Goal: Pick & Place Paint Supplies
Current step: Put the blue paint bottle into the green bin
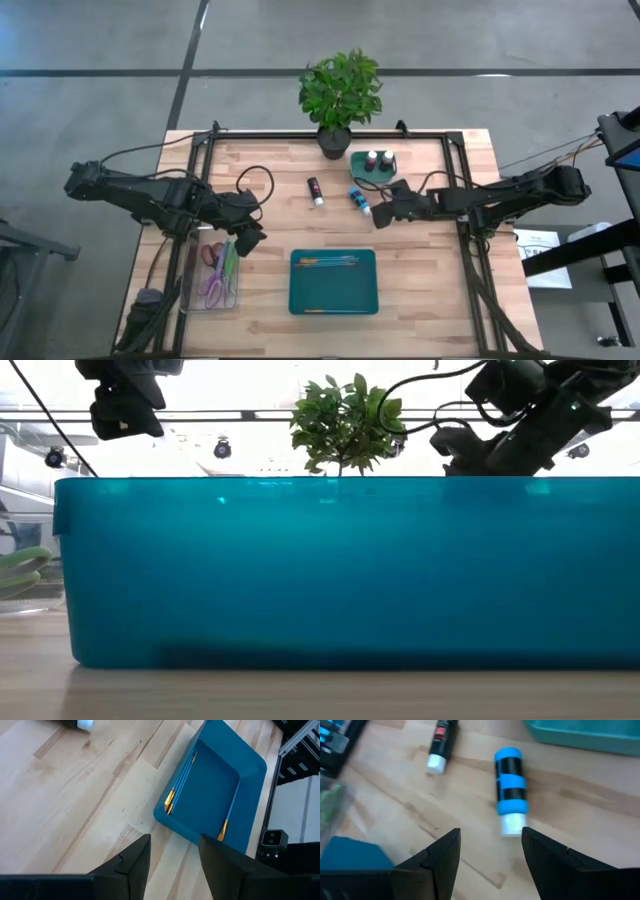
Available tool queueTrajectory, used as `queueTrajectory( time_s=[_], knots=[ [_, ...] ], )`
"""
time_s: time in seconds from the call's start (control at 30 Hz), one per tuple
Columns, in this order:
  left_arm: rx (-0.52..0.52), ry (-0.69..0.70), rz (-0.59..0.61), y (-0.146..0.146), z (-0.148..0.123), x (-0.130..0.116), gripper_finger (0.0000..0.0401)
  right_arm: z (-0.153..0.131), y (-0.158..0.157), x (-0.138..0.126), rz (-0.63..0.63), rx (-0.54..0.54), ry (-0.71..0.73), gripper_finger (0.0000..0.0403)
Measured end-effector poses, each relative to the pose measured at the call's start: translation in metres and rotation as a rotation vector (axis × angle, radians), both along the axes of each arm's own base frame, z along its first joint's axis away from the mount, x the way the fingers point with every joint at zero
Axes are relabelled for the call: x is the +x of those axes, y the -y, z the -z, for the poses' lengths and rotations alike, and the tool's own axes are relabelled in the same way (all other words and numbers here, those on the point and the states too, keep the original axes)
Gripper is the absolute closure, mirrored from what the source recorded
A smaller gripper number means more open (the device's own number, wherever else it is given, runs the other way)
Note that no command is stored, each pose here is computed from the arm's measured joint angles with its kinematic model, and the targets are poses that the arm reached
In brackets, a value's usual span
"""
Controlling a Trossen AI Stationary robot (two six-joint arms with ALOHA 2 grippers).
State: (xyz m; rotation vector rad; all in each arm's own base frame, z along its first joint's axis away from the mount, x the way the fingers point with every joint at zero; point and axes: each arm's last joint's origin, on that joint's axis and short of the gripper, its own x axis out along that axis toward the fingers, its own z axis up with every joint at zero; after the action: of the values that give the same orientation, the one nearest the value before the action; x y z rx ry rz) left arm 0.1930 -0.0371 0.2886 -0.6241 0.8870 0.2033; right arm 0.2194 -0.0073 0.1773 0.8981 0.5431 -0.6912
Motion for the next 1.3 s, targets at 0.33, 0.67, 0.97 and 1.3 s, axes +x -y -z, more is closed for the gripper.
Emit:
queueTrajectory(
  time_s=[0.33,0.67,0.97,1.3],
  knots=[
    [0.002,0.007,0.004,0.0,0.0,0.0,0.0227,0.005,0.002,-0.003,-0.007,-0.073,-0.024,0.0197],
    [-0.008,0.037,-0.001,0.001,-0.002,0.003,0.0227,0.029,0.001,0.015,-0.066,-0.094,-0.09,0.0197],
    [-0.025,0.043,-0.014,0.001,-0.003,0.003,0.0227,0.045,0.004,0.045,-0.119,-0.128,-0.242,0.0197],
    [-0.033,0.045,-0.019,0.001,-0.003,0.003,0.0227,0.058,0.006,0.056,-0.111,-0.121,-0.344,0.0197]
  ],
)
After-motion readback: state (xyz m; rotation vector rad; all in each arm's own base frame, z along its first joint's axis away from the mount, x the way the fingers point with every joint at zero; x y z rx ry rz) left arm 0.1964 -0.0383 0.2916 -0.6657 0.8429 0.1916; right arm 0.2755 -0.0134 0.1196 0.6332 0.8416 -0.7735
